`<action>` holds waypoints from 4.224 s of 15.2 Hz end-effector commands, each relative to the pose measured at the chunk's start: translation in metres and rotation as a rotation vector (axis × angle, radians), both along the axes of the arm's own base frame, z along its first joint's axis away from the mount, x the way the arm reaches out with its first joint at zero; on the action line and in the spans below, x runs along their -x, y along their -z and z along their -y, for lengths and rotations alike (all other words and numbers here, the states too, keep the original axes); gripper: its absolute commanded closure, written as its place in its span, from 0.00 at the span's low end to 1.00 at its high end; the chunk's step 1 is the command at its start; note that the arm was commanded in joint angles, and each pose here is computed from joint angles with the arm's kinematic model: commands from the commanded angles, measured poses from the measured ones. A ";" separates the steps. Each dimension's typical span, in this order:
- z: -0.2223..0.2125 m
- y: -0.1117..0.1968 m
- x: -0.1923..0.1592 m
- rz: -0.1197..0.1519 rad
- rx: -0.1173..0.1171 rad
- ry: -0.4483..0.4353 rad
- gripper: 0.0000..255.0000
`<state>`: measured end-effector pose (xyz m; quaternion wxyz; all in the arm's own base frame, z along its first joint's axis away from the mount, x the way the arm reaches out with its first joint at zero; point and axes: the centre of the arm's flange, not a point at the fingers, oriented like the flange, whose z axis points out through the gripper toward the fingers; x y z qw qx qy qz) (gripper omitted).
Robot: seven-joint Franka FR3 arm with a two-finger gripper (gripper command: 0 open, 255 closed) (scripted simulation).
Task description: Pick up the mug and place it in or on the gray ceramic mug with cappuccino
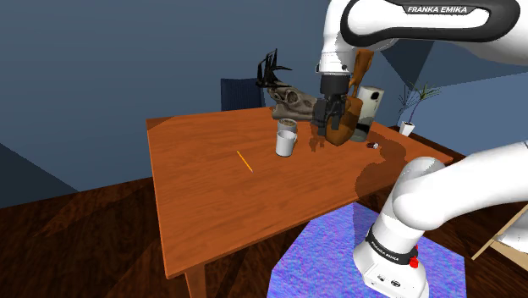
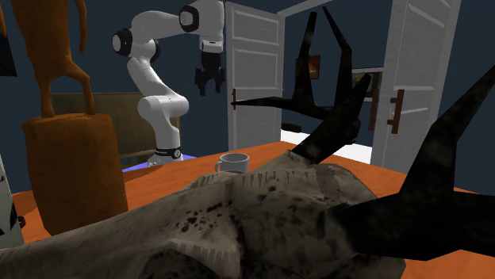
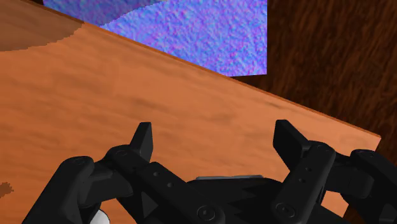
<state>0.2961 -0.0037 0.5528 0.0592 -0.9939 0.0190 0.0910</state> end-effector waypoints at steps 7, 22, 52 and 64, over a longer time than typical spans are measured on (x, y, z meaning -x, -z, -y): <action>0.029 0.042 -0.051 0.033 0.044 -0.020 0.00; 0.106 0.132 -0.186 0.116 0.154 -0.071 0.00; 0.134 0.197 -0.231 0.143 0.190 -0.088 1.00; 0.134 0.139 -0.231 0.143 0.190 -0.088 1.00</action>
